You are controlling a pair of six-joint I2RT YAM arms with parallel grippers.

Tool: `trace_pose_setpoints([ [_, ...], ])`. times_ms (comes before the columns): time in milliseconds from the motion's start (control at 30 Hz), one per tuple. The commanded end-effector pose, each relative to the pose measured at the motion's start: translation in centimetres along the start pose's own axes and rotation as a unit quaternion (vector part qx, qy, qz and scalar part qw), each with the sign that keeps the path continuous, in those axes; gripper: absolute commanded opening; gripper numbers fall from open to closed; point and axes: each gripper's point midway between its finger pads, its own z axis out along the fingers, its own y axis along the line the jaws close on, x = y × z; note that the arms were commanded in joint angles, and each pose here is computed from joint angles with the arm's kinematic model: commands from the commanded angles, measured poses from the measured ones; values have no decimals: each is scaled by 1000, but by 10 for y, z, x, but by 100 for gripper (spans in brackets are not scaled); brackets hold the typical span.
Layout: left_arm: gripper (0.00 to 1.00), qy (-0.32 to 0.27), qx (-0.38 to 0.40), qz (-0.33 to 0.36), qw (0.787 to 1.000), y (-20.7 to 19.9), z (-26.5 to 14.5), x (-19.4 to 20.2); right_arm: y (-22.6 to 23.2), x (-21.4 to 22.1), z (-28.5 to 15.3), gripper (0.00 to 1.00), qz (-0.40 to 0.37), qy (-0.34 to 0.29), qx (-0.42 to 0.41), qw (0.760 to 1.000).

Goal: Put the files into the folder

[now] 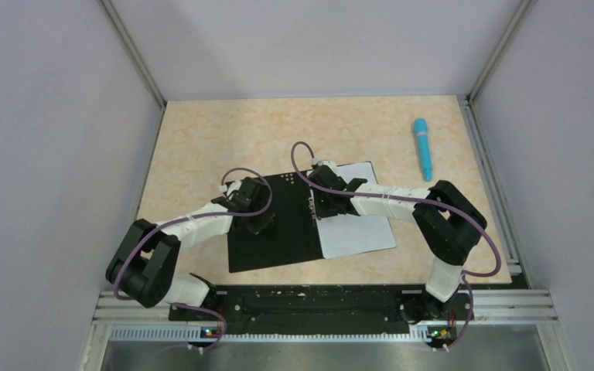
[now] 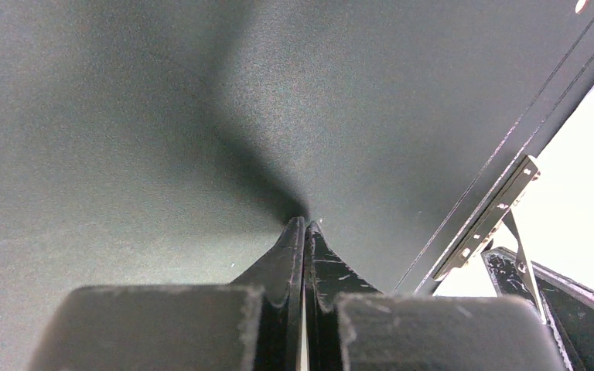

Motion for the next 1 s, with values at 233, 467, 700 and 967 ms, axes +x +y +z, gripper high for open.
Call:
trace_pose_setpoints([
  [233,0,6,-24,42,999,0,10,-2,-3,8,12,1,-4,1,13,1000],
  [467,18,38,54,97,993,-56,3,-7,-3,1,19,1,-1,-3,5,1000],
  [700,29,24,48,104,993,-66,-1,-20,-3,-16,7,2,-3,-21,-2,1000],
  [967,46,-27,11,92,995,-25,-20,-38,4,-39,-18,6,-5,-44,-8,999],
])
